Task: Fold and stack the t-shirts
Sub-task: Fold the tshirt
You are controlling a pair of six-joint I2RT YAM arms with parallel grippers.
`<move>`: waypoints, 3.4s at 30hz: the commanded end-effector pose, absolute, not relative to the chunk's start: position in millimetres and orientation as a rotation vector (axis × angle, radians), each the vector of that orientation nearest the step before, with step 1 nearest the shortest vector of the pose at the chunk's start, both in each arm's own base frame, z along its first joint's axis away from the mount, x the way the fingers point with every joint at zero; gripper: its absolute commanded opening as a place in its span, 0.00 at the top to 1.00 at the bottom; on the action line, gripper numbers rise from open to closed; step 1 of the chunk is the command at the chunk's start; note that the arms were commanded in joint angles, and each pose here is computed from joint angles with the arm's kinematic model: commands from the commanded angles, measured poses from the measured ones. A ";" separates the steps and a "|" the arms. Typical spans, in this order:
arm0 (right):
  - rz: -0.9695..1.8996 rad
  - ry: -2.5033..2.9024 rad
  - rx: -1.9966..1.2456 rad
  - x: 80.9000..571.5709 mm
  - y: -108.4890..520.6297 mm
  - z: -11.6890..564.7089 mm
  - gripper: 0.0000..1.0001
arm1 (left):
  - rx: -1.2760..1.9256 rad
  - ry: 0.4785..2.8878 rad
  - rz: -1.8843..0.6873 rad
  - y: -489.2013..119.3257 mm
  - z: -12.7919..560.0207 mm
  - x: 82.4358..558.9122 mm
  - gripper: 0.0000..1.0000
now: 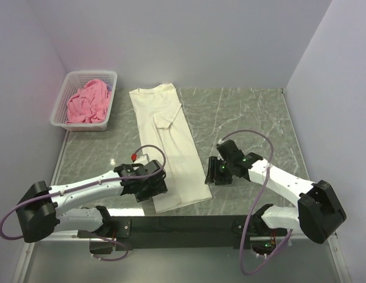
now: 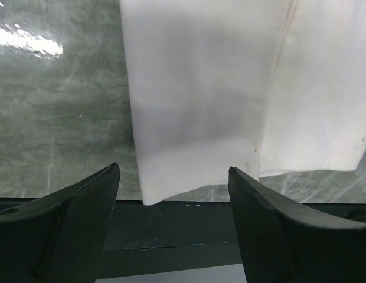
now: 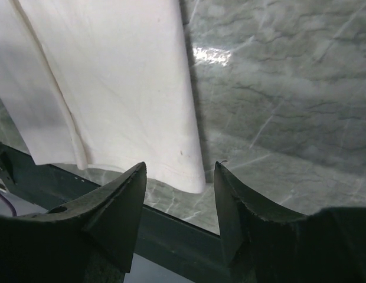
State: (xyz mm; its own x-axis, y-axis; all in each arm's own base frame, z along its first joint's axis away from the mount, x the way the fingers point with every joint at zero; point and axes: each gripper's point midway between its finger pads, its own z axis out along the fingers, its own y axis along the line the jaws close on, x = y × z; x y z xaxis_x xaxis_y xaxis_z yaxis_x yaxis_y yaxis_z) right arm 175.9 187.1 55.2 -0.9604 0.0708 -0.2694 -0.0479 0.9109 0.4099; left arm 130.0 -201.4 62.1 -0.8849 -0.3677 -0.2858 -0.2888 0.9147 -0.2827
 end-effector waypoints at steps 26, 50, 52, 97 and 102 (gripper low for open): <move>0.408 2.987 -0.041 138.6 193.6 13.2 0.46 | -0.411 2.987 -0.146 -213.5 13.4 74.7 0.45; 0.285 3.076 -0.122 114.1 180.3 5.4 0.60 | -0.374 3.031 -0.135 -214.5 7.8 66.1 0.77; 0.282 3.075 -0.134 114.0 179.5 7.1 0.67 | -0.374 3.029 -0.134 -213.5 10.7 65.8 0.80; 0.419 2.764 -0.249 294.2 240.2 128.7 1.00 | -0.637 2.488 -0.192 -137.9 103.4 266.4 0.99; 0.432 2.707 -0.264 332.2 255.0 121.7 1.00 | -0.635 2.411 -0.151 -131.5 103.6 299.1 0.99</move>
